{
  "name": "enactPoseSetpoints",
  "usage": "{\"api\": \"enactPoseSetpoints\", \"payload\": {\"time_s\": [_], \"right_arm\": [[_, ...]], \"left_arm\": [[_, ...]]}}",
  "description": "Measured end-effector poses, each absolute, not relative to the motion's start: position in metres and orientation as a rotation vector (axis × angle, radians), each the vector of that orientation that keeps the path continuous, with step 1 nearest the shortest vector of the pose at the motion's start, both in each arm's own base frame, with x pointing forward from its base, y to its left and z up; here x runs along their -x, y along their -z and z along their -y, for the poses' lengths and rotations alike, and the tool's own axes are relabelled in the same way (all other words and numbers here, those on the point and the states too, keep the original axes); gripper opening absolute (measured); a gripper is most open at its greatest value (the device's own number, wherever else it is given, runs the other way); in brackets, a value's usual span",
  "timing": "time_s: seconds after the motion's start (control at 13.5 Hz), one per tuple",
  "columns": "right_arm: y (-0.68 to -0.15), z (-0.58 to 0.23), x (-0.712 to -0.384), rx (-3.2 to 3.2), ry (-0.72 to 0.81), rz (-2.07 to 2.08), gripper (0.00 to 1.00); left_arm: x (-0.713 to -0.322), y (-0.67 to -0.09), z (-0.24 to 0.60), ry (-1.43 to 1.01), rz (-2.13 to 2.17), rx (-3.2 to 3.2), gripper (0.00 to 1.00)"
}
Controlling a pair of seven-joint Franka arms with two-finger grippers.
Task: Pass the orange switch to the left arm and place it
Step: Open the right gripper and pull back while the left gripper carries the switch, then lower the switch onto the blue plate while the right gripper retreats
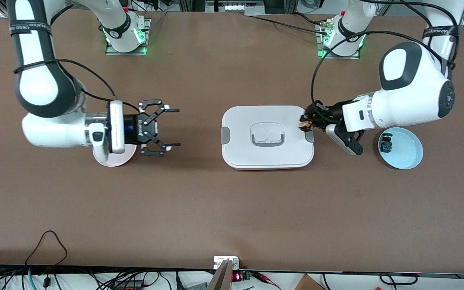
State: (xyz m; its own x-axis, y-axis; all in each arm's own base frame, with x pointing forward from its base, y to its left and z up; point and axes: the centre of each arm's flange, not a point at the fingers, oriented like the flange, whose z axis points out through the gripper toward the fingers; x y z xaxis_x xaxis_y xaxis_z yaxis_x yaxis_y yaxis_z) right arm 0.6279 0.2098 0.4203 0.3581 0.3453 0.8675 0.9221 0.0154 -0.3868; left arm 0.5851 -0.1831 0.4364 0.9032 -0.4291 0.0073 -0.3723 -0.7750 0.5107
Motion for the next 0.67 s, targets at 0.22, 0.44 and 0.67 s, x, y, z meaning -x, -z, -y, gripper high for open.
{"api": "enactPoseSetpoints", "payload": {"time_s": [0.22, 0.44, 0.67], "right_arm": [[-0.436, -0.184, -0.622, 1.746, 0.445, 1.071, 1.0], [-0.439, -0.187, -0.615, 1.954, 0.175, 0.812, 1.0], [-0.43, -0.192, -0.608, 2.166, -0.091, 0.551, 1.0]], "left_arm": [[-0.584, -0.418, 0.165, 0.216, 0.928, -2.704, 0.34], [-0.595, -0.385, 0.125, 0.32, 1.246, -2.736, 0.34], [-0.606, -0.358, 0.069, 0.426, 1.498, -2.695, 0.34]]}}
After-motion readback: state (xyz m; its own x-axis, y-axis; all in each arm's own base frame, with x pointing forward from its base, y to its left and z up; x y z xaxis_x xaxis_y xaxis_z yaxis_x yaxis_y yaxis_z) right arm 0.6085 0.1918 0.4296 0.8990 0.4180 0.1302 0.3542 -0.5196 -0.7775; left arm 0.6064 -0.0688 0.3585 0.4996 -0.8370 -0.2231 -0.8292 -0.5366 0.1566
